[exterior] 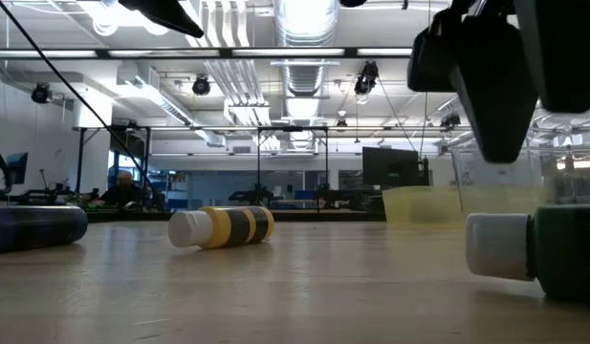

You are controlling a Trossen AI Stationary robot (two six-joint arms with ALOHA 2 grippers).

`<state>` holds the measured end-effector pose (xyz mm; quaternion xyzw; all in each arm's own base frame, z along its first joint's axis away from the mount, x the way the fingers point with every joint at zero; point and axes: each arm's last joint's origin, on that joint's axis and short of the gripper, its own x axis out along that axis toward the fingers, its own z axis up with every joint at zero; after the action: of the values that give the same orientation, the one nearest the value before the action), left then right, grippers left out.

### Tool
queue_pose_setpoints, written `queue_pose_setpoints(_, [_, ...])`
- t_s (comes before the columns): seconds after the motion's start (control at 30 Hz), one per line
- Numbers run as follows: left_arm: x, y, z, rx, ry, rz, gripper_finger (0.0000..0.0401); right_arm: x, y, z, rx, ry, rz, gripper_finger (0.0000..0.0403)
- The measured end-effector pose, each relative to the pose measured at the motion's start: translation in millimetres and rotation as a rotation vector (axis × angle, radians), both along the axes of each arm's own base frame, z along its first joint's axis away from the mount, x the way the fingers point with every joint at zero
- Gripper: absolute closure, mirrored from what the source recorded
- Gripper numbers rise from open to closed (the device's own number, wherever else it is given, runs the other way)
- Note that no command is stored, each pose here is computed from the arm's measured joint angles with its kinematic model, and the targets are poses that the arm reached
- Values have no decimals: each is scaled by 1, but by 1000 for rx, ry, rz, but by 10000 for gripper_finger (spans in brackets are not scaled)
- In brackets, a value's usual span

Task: Pick & Place Paint Supplies
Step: Put the green acrylic paint bottle into the black bin

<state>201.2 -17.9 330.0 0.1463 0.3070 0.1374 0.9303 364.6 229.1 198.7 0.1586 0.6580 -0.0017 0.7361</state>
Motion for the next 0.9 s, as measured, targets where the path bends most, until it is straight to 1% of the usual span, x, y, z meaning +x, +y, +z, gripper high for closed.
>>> queue_pose_setpoints(0.13, [0, 0, 0, -2, -1, 1, 153, 9, 1, -8, -50, 29, -10, 187])
queue_pose_setpoints(0.27, [0, 0, 0, -2, -1, 1, 153, 12, -8, -8, -111, 39, -54, 187])
queue_pose_setpoints(0.37, [0, 0, 0, -2, -1, 1, 153, 14, -14, -13, -115, 50, -75, 187])
queue_pose_setpoints(0.5, [0, 0, 0, -2, 4, 2, 153, 16, -19, -22, -62, 73, -87, 187])
queue_pose_setpoints(0.7, [-1, 0, -1, -2, 17, 3, 153, 16, -23, -26, -63, 88, -95, 187])
queue_pose_setpoints(0.83, [-1, 0, -2, -4, 19, 4, 153, 17, -22, -33, -10, 80, -97, 187])
queue_pose_setpoints(0.9, [-1, 0, -2, -4, 19, 4, 153, 16, -22, -39, -2, 88, -103, 187])
